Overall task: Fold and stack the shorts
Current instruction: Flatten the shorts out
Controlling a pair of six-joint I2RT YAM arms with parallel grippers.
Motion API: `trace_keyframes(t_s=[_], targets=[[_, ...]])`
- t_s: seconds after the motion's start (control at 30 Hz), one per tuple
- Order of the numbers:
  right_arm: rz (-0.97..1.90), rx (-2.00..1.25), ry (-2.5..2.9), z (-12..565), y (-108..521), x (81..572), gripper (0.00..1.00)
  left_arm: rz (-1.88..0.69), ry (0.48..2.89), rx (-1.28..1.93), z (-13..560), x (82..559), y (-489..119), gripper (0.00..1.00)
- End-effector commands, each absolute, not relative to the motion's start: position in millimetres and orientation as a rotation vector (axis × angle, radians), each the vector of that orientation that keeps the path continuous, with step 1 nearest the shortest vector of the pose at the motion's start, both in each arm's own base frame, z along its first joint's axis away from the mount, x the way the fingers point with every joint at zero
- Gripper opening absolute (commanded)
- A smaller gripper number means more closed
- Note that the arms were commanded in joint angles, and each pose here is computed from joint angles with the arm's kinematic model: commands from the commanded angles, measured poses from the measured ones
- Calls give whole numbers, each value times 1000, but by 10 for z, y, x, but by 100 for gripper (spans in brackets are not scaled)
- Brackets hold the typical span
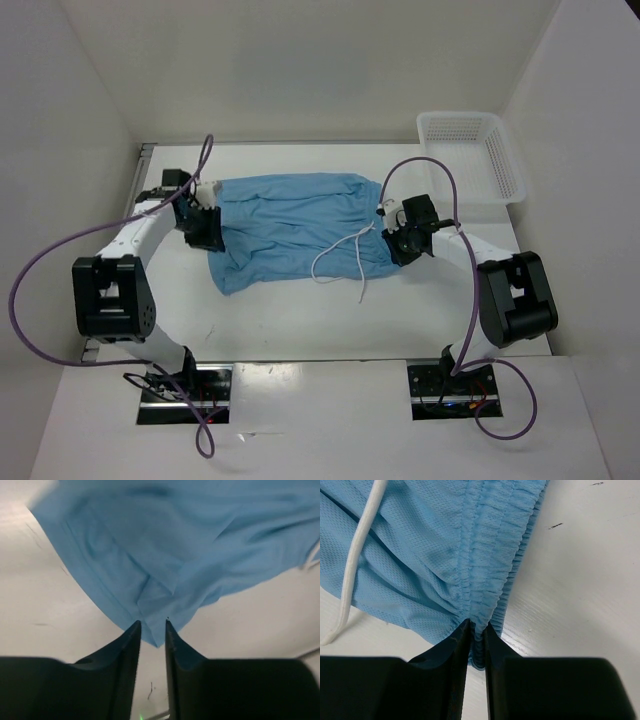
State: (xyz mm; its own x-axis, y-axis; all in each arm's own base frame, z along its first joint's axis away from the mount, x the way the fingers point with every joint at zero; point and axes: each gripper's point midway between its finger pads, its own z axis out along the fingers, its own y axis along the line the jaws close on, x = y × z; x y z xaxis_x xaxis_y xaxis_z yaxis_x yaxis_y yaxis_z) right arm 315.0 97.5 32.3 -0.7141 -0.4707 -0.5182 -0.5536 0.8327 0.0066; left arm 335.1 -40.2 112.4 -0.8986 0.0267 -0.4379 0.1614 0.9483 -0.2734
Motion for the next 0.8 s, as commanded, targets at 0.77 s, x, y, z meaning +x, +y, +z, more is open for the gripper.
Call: trace_keyframes(t_s=[0.77], targets=[[196,-790,2438,496,992,3288,23,-697,3112,86,125,2754,-704,27]])
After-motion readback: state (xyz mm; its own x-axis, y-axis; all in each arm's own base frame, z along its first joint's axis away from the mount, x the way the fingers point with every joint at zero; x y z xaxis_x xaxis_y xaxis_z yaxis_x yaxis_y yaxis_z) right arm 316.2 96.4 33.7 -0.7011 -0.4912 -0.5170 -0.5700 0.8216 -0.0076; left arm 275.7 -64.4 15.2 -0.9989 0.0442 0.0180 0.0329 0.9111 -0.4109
